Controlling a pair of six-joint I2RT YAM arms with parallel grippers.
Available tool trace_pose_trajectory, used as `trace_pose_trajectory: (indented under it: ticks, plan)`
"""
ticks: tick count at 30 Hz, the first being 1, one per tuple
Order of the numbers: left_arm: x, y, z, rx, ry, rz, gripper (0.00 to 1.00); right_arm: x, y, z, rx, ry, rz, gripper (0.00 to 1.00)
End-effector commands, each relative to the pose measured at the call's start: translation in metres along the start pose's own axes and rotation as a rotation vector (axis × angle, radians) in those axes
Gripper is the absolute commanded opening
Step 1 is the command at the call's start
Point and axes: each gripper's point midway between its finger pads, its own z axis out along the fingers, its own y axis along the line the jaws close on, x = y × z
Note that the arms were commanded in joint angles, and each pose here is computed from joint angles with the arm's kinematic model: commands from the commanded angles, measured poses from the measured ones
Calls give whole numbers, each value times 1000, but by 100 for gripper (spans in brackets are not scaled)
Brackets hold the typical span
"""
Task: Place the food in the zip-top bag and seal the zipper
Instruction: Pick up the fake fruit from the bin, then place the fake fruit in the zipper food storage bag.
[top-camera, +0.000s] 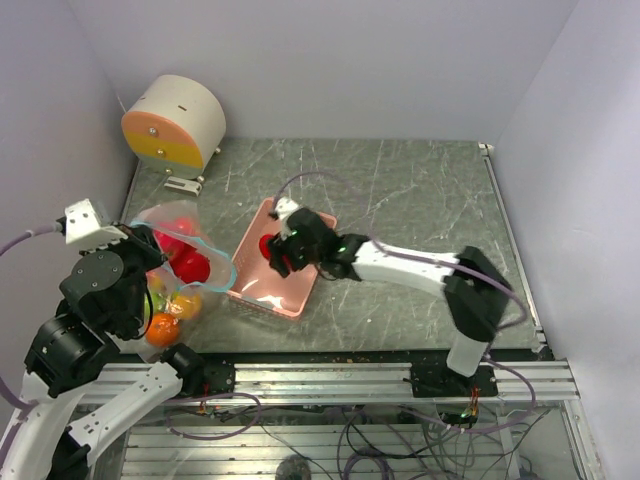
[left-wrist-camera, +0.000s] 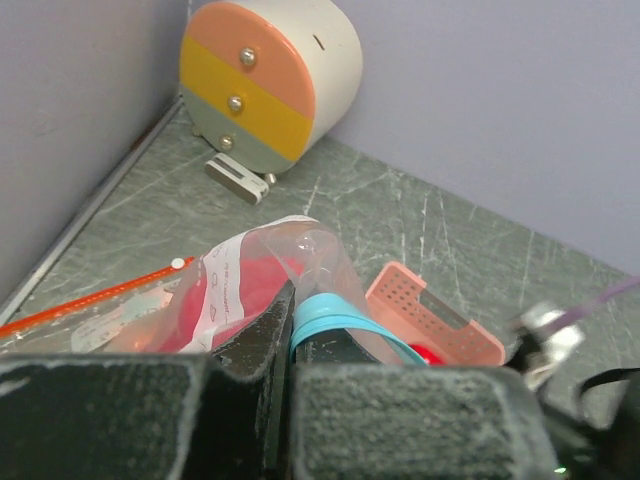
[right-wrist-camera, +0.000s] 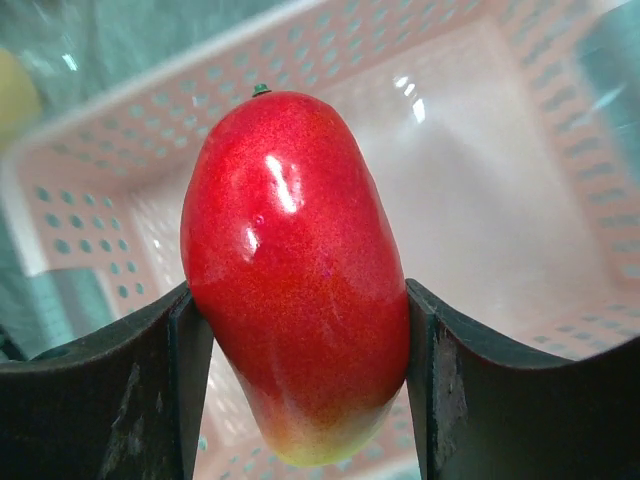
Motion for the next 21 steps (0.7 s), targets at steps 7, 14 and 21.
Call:
trace_pose_trajectory:
  ticks: [7, 14, 21]
  plan:
    - [34, -77, 27, 212, 82, -70, 7, -121, -6, -157, -246, -417, 47, 25]
    - [64, -138, 45, 359, 184, -123, 7, -141, 22, -237, -416, -583, -55, 25]
    - [91, -167, 53, 426, 253, -176, 7, -141, 33, -265, -483, -631, -102, 25]
